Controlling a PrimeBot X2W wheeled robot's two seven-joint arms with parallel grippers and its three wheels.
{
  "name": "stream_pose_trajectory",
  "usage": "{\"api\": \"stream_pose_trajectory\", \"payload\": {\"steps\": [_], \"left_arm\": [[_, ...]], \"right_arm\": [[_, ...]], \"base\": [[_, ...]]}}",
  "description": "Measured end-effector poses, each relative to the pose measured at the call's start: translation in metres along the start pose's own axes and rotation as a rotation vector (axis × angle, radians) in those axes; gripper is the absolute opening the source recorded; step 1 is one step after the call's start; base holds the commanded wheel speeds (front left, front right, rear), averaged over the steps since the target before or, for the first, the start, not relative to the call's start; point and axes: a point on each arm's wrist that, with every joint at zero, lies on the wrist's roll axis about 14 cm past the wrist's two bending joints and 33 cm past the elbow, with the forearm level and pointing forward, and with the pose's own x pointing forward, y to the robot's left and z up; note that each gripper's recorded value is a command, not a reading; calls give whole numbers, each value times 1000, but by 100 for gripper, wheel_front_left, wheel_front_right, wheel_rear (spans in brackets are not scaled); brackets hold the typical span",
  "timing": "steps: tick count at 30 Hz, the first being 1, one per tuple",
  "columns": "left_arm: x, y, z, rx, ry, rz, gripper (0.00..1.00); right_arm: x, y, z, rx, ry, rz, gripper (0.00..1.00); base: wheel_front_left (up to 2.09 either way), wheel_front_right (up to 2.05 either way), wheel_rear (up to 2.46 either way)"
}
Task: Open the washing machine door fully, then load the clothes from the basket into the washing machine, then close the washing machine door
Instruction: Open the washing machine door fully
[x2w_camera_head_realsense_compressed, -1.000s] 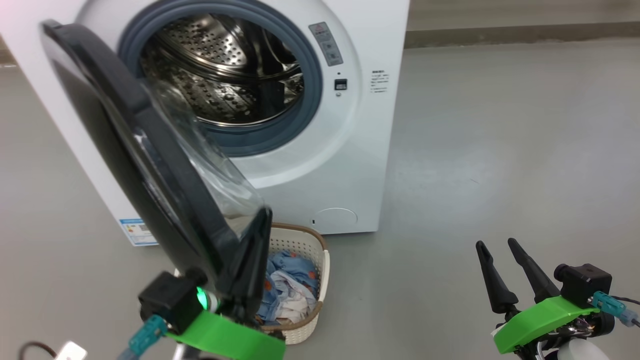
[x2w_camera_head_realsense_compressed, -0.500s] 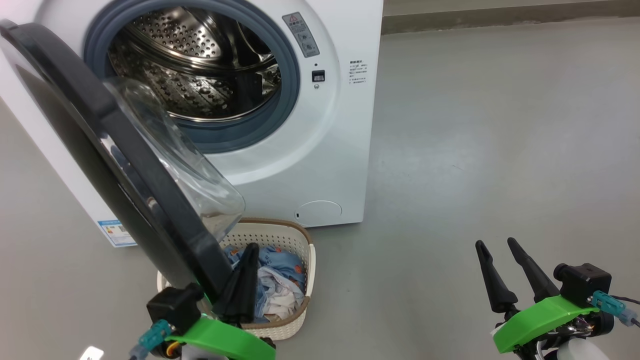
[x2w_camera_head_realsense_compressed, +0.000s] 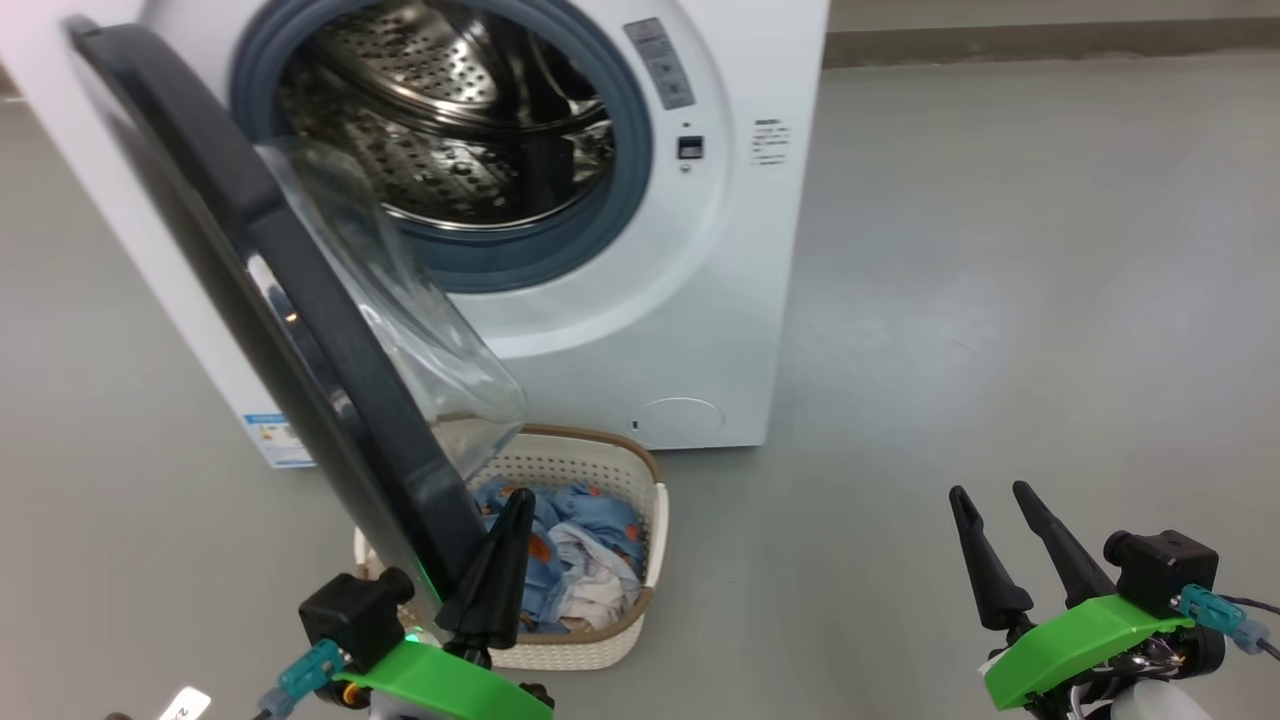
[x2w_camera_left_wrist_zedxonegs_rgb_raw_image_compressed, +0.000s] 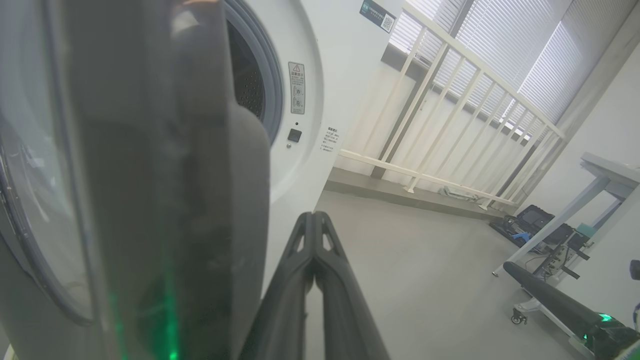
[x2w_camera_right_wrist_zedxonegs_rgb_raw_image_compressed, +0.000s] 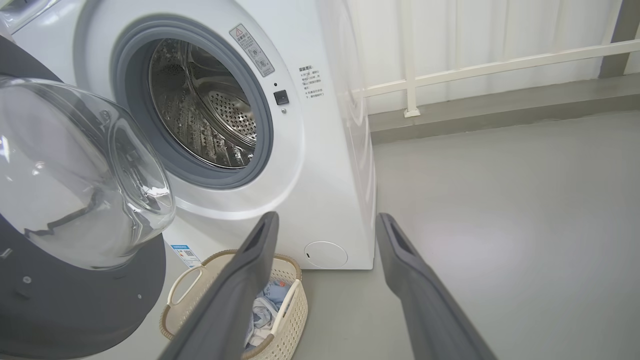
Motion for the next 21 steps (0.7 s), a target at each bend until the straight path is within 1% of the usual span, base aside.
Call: {"api": "stream_pose_trajectory", "payload": {"steps": [5,13,14,21], "left_arm": [[-11,13,6,7,-17,42,0],[-41,49,17,44,-43,159,0],[-48,59,22,61,-45,188,0],[-76,99,39,104,-64,323,0]], "right_arm": [[9,13,-6,2,18,40,100],[23,41,-11,5,35,115,100],[26,48,-12,7,38,134,100],[36,67,-16,10,50,185,100]], "base": [[0,0,0],[0,0,0],[0,0,0],[0,0,0]]}}
